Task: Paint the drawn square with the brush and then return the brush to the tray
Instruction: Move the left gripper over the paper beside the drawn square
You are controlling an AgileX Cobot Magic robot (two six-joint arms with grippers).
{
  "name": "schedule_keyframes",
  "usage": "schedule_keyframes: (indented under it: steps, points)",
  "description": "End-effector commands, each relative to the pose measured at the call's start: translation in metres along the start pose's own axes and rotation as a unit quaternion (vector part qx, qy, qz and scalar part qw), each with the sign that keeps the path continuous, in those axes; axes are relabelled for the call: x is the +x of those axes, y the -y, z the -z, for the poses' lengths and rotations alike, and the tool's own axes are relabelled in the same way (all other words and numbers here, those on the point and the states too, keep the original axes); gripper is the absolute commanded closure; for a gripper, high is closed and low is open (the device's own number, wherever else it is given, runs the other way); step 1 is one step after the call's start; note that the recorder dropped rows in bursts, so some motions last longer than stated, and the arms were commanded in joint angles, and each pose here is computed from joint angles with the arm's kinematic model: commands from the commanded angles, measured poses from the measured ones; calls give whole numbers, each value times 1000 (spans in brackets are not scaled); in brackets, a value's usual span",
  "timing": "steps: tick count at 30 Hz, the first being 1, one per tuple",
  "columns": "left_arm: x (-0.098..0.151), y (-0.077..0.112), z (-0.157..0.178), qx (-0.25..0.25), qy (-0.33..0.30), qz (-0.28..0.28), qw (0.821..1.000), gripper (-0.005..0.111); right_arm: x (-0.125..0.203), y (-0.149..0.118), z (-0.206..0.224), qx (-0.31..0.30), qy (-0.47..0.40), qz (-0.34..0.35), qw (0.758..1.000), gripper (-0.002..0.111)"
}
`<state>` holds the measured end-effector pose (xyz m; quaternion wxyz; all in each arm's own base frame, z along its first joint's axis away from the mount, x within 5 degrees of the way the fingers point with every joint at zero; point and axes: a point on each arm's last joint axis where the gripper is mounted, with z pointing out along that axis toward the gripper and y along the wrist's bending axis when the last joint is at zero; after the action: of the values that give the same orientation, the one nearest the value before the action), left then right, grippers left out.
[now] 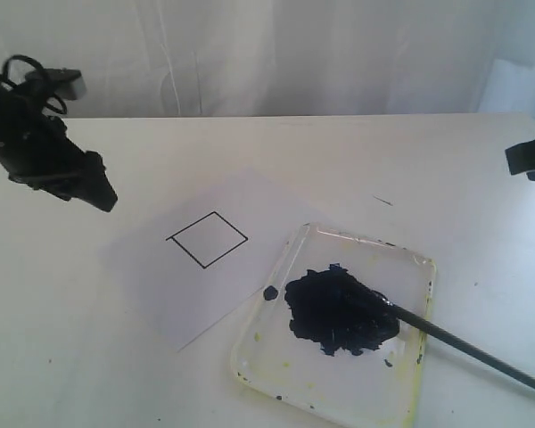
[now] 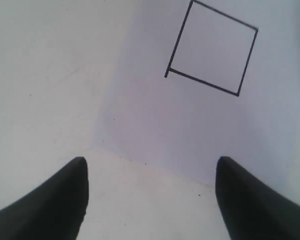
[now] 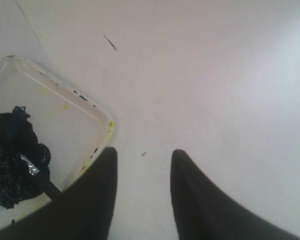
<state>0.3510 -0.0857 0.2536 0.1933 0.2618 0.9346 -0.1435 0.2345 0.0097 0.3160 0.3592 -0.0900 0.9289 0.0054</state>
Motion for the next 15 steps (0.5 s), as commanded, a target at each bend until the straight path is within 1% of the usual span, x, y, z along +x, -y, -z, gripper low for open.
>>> schedule_keyframes:
  steps: [1, 3, 6, 8, 12, 15]
  points:
    - [-5, 18, -25, -36, -32, -102, 994, 33, -1, 2, -8, -2, -12, 7, 1000, 73]
    - [-8, 24, -37, -33, -34, -126, 991, 33, 0, 2, -12, -3, -18, 10, 1000, 73]
    - [-9, 27, -52, -29, -33, -127, 991, 33, 0, 2, -16, -4, -24, 11, 1000, 73]
    - [-8, 26, -61, -21, -36, -116, 992, 33, 0, 2, -18, -4, -28, 11, 1000, 73]
    - [-2, 21, -83, -12, -62, -108, 992, 33, 0, 2, -19, -4, -28, 11, 1000, 73]
    - [-1, 19, -92, -6, -63, -98, 993, 33, 0, 3, -19, -4, -27, 11, 1000, 73]
